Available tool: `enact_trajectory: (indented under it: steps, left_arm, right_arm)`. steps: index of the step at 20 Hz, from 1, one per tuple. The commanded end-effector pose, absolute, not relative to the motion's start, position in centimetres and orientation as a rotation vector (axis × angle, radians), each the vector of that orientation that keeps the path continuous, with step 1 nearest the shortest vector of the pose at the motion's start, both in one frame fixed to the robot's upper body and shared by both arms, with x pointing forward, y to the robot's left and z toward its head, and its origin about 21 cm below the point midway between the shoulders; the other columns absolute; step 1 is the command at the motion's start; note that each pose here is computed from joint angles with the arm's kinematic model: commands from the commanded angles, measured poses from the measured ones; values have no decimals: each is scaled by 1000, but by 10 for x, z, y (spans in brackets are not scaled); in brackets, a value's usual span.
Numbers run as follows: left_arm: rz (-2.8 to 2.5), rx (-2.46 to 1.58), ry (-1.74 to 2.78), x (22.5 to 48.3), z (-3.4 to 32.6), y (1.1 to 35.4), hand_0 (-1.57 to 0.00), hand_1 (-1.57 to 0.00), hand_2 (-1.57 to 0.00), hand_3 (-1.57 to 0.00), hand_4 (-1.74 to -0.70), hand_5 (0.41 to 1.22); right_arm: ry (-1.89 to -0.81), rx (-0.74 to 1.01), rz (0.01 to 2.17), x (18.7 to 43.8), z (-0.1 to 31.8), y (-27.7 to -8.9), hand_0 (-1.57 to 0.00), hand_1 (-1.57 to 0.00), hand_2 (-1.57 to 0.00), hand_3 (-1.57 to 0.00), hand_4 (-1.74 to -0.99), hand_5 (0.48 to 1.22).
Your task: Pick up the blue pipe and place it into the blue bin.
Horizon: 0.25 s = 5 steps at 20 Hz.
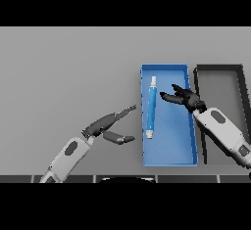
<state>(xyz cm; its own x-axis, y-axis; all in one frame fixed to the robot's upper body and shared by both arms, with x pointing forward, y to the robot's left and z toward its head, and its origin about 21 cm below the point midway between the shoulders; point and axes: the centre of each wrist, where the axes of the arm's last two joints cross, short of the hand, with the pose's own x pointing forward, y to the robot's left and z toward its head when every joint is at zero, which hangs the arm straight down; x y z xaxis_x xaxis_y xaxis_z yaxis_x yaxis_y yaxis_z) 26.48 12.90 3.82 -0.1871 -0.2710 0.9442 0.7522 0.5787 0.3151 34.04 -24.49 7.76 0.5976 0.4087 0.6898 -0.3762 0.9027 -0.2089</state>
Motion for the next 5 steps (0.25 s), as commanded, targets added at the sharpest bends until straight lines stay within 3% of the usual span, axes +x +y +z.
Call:
enact_trajectory:
  steps: [1, 5]
  left_arm:
    - [-964, -439, -1494, 265, 38, 130, 1, 1, 1, 1, -920, 464]
    - [-967, -444, -1498, 265, 32, 141, 1, 1, 1, 1, -920, 468]
  right_arm:
    - [-814, -36, 462, 341, 76, -245, -9, -8, -7, -6, -1129, 672]
    - [-824, -14, 467, 341, 72, -248, -9, -8, -7, -6, -1129, 677]
